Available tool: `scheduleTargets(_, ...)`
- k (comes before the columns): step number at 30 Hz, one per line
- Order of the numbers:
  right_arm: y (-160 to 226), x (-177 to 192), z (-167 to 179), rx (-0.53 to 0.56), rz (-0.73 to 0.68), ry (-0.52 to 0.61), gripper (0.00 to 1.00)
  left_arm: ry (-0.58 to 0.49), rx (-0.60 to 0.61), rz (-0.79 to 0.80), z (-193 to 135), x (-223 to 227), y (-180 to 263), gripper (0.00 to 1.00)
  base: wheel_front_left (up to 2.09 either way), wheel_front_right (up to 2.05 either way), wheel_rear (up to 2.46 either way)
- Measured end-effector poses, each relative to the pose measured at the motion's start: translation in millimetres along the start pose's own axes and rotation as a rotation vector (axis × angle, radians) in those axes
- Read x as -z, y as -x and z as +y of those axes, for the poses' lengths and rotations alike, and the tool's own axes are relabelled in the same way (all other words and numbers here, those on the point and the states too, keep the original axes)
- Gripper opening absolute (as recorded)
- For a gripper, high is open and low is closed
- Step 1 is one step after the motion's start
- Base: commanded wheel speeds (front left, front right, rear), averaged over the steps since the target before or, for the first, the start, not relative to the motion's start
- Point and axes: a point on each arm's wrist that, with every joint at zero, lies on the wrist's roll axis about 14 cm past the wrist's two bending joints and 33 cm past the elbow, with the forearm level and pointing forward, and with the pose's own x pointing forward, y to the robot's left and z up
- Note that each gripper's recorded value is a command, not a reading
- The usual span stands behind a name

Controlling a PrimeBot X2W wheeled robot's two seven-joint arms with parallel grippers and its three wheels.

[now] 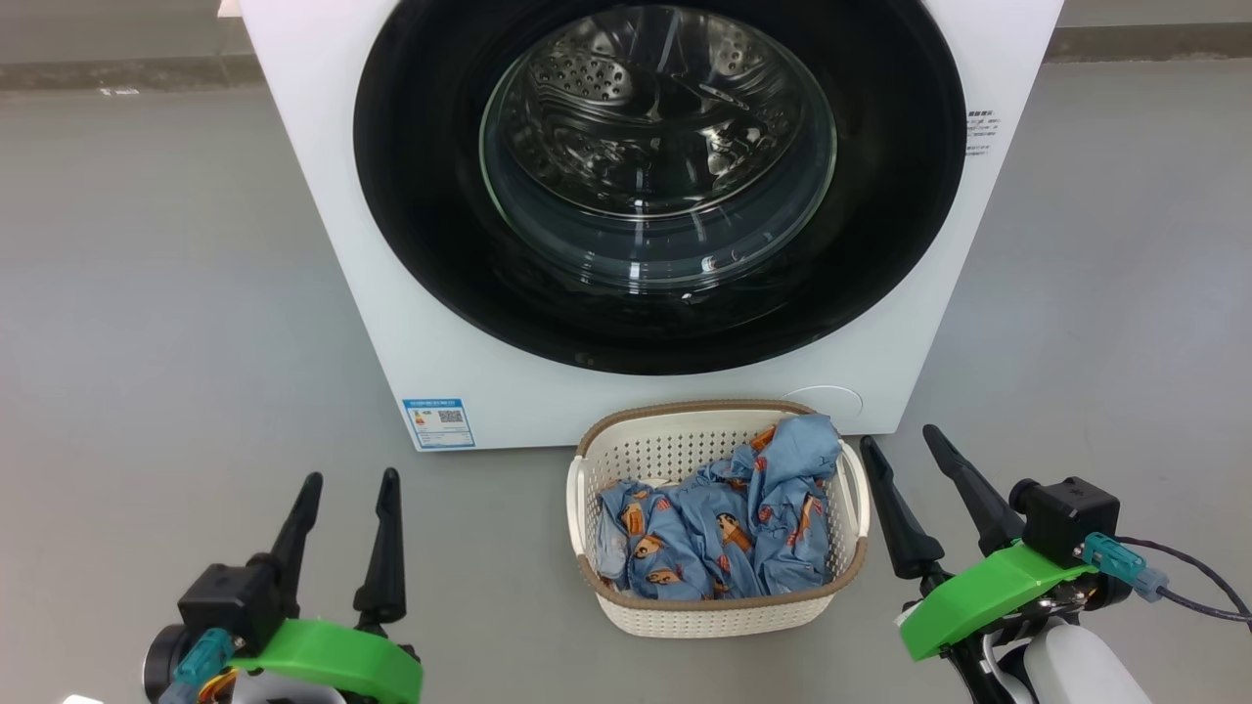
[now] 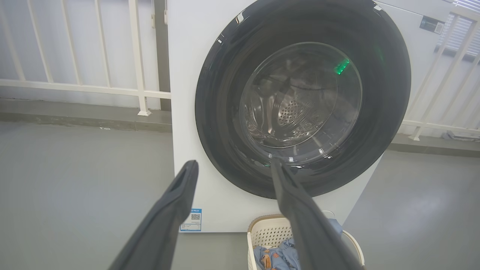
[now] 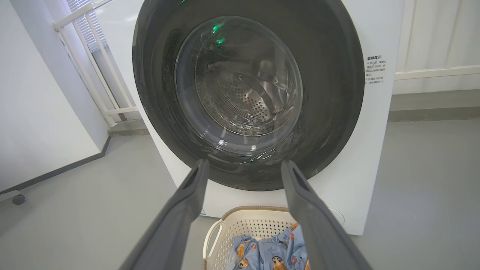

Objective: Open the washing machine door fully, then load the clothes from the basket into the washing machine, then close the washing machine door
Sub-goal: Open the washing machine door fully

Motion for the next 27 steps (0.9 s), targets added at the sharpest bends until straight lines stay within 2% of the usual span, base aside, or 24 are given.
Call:
scheduleTargets(21,0.3,0.5,0.1,-0.001,0.001,0.0,1.0,0.0,-0.004,0.006,1.4,1.9,0.0,1.0,0.0,0.0,0.0)
scheduleTargets(27,0.2,1.0,0.0,0.0,0.003,-0.001,1.0,-0.001,-0.008,0.006,3.1,1.9,-0.2,1.0,0.32,0.32,-0.64)
